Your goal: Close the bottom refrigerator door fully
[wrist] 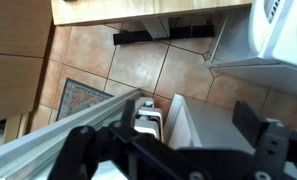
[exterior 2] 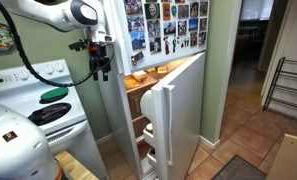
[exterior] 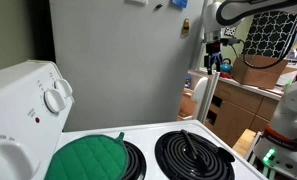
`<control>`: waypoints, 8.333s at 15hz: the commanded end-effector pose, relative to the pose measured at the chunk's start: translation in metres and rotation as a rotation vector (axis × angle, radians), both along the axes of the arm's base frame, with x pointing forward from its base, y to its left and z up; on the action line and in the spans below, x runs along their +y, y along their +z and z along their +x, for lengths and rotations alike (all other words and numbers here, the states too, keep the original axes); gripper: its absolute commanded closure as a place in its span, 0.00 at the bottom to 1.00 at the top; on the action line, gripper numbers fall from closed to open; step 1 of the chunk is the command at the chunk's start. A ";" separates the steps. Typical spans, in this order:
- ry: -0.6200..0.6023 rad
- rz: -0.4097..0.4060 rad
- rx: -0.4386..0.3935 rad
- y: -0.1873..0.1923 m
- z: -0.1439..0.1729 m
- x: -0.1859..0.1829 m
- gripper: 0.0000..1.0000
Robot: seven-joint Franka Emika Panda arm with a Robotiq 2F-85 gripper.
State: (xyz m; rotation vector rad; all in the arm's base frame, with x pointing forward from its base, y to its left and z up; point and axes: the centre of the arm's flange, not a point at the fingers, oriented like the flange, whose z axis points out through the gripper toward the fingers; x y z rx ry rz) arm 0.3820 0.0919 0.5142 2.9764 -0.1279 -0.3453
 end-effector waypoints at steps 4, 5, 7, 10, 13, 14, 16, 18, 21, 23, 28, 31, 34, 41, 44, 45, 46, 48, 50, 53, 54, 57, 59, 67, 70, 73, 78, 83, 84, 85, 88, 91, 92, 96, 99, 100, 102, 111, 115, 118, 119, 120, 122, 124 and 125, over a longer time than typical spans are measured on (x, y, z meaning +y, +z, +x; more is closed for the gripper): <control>0.000 0.000 0.000 0.000 0.000 0.000 0.00; 0.000 0.000 0.000 0.000 0.000 0.000 0.00; 0.000 0.000 0.000 0.000 0.000 0.000 0.00; 0.000 0.000 0.000 0.000 0.000 0.000 0.00; 0.025 -0.019 -0.029 0.003 -0.019 -0.018 0.00; 0.032 -0.027 -0.030 0.002 -0.025 -0.024 0.00; 0.046 -0.053 -0.035 -0.003 -0.041 -0.037 0.00; 0.061 -0.062 -0.033 -0.009 -0.058 -0.051 0.00; 0.036 -0.057 -0.048 -0.014 -0.078 -0.069 0.00; 0.028 -0.048 -0.018 -0.009 -0.058 -0.057 0.00; 0.037 -0.024 -0.082 -0.003 -0.066 -0.075 0.00; -0.005 0.010 -0.160 0.004 -0.073 -0.115 0.00; -0.004 0.079 -0.218 0.013 -0.081 -0.149 0.00; 0.107 0.151 -0.428 0.017 -0.098 -0.199 0.00; 0.045 0.150 -0.394 0.024 -0.089 -0.200 0.00; 0.036 0.151 -0.395 0.024 -0.090 -0.203 0.00; 0.033 0.150 -0.395 0.023 -0.091 -0.204 0.00; 0.054 0.144 -0.414 0.023 -0.091 -0.203 0.00; 0.072 0.106 -0.507 0.025 -0.085 -0.211 0.00; 0.048 0.106 -0.666 0.034 -0.065 -0.222 0.00; 0.046 0.103 -0.692 0.034 -0.057 -0.224 0.00; 0.050 0.054 -0.720 0.025 -0.034 -0.233 0.00; 0.034 0.034 -0.732 0.016 -0.019 -0.240 0.00; 0.034 0.014 -0.732 -0.026 -0.003 -0.296 0.00; 0.028 0.081 -0.715 -0.039 -0.011 -0.311 0.00; 0.035 0.178 -0.717 -0.043 -0.015 -0.311 0.00; 0.086 0.290 -0.734 -0.042 -0.019 -0.310 0.00; 0.152 0.465 -0.644 -0.030 -0.029 -0.296 0.00; 0.171 0.504 -0.618 -0.028 -0.030 -0.291 0.00; 0.188 0.540 -0.600 -0.028 -0.030 -0.286 0.00; 0.224 0.646 -0.580 -0.031 -0.027 -0.261 0.00; 0.228 0.704 -0.648 -0.031 -0.015 -0.236 0.00; 0.234 0.710 -0.658 -0.031 -0.013 -0.228 0.00; 0.271 0.677 -0.630 -0.019 -0.023 -0.227 0.00; 0.228 0.621 -0.619 -0.022 -0.027 -0.235 0.00; 0.225 0.655 -0.615 -0.023 -0.025 -0.229 0.00; 0.234 0.711 -0.603 -0.027 -0.019 -0.213 0.00; 0.196 0.791 -0.540 -0.056 -0.008 -0.201 0.00; 0.141 0.807 -0.501 -0.070 -0.001 -0.205 0.00; 0.098 0.910 -0.484 -0.094 0.009 -0.224 0.00; 0.089 0.960 -0.483 -0.100 0.011 -0.230 0.00; 0.078 1.013 -0.488 -0.106 0.013 -0.234 0.00; 0.062 1.116 -0.504 -0.117 0.015 -0.243 0.00; 0.037 1.200 -0.514 -0.129 0.016 -0.253 0.00; 0.014 1.235 -0.510 -0.135 0.017 -0.257 0.00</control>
